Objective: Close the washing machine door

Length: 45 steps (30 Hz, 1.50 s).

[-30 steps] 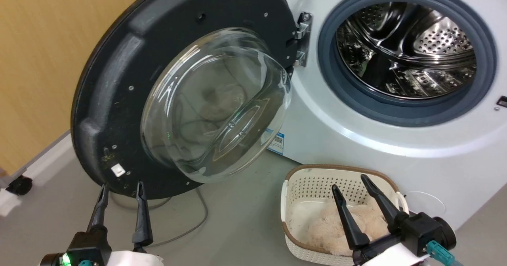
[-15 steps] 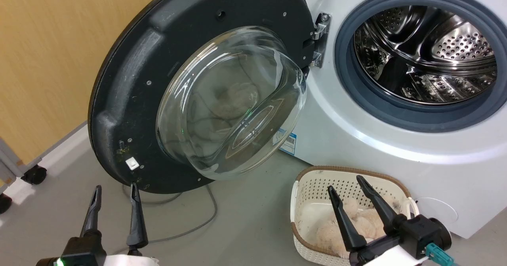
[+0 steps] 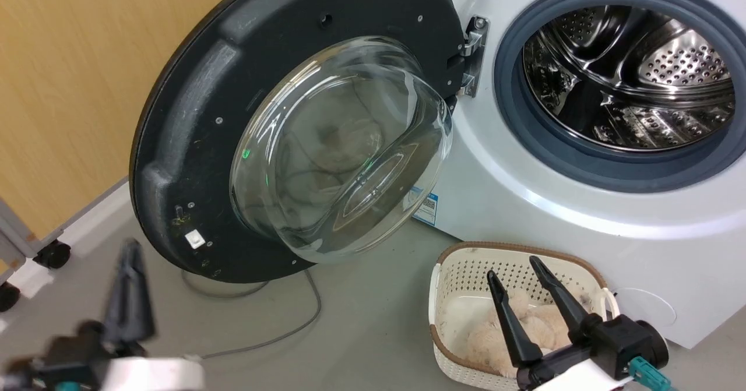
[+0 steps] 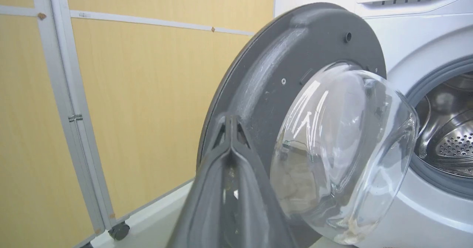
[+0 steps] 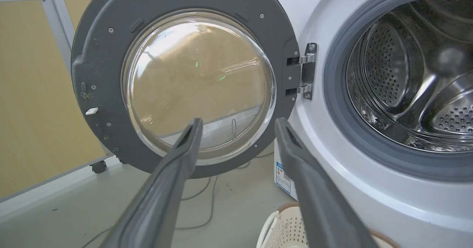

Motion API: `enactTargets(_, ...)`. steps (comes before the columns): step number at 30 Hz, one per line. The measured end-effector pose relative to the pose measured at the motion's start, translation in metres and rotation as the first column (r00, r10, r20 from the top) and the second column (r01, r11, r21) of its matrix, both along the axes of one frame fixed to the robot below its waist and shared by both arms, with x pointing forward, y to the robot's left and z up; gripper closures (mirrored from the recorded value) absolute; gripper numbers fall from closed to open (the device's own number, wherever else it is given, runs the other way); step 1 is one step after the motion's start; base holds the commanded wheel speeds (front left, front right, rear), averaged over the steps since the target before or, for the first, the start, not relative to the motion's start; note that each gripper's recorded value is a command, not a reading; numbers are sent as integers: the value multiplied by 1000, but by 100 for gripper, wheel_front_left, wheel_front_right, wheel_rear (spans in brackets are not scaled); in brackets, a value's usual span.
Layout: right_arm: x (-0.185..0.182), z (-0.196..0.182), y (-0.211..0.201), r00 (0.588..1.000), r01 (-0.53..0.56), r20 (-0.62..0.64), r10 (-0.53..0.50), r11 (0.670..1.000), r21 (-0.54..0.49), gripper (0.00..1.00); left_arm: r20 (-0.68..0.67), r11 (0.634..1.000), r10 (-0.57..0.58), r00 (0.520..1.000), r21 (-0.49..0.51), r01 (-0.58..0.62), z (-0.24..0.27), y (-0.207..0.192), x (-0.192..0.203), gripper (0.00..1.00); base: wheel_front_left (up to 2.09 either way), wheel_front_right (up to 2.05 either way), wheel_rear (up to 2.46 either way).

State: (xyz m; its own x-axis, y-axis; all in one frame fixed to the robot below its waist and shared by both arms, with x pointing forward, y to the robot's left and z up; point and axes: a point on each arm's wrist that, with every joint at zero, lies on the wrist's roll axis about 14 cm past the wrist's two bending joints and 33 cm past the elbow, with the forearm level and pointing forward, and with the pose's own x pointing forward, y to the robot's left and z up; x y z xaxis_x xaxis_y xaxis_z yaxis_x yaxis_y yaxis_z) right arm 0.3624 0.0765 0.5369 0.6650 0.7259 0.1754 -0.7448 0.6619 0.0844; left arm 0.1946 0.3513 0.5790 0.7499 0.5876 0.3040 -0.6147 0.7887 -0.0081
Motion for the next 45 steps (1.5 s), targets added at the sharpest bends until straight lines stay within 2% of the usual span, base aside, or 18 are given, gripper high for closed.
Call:
enactTargets(4,5,-2,-4,1000,16,-3,-16,1000,0,0,41,994,3,999,110,-8,35,17,0,100,0,0,0)
enactTargets(5,11,-9,-9,999,28,-15,-28,1000,-7,0,69,978,14,997,208,-29,70,44,2,100,0,0,0)
enactTargets(9,17,-20,-19,998,49,-32,-50,998,-26,0,104,969,16,995,245,-41,97,73,15,100,0,0,0)
enactTargets(12,22,-27,-26,996,68,-49,-69,997,-30,0,132,978,39,990,198,-65,104,103,23,100,0,0,0)
enactTargets(15,28,-30,-32,995,88,-52,-89,996,-31,0,156,991,66,985,105,-83,105,132,33,100,0,0,0)
enactTargets(18,32,-34,-37,992,104,-62,-106,994,-32,0,185,994,98,978,-72,-86,95,160,43,100,0,0,0)
enactTargets(20,34,-36,-40,991,111,-67,-114,993,-36,0,200,975,121,972,-206,-79,84,175,49,100,0,0,0)
enactTargets(24,38,-39,-45,989,127,-70,-130,991,-42,0,198,876,141,970,-481,-30,50,193,62,100,0,0,0)
enactTargets(25,39,-40,-46,988,132,-71,-135,990,-43,0,201,783,134,970,-621,20,29,195,68,100,0,0,0)
enactTargets(27,39,-39,-47,988,134,-69,-137,990,-42,0,242,663,143,960,-744,89,12,194,72,100,0,0,0)
enactTargets(30,39,-37,-46,989,133,-65,-136,990,-41,0,271,499,81,959,-844,196,-5,181,84,100,0,0,0)
enactTargets(32,38,-36,-46,989,134,-62,-136,990,-40,0,290,416,25,957,-873,254,-10,168,91,100,0,0,0)
enactTargets(34,37,-34,-45,989,133,-58,-135,990,-39,0,313,358,-23,949,-884,301,-11,157,97,100,0,0,0)
enactTargets(36,36,-32,-44,990,131,-53,-133,991,-38,0,338,317,-76,938,-884,344,-7,146,102,100,0,0,0)
enactTargets(45,29,-20,-44,990,135,-27,-136,990,-30,0,366,214,-288,885,-876,433,-4,98,103,100,0,0,0)
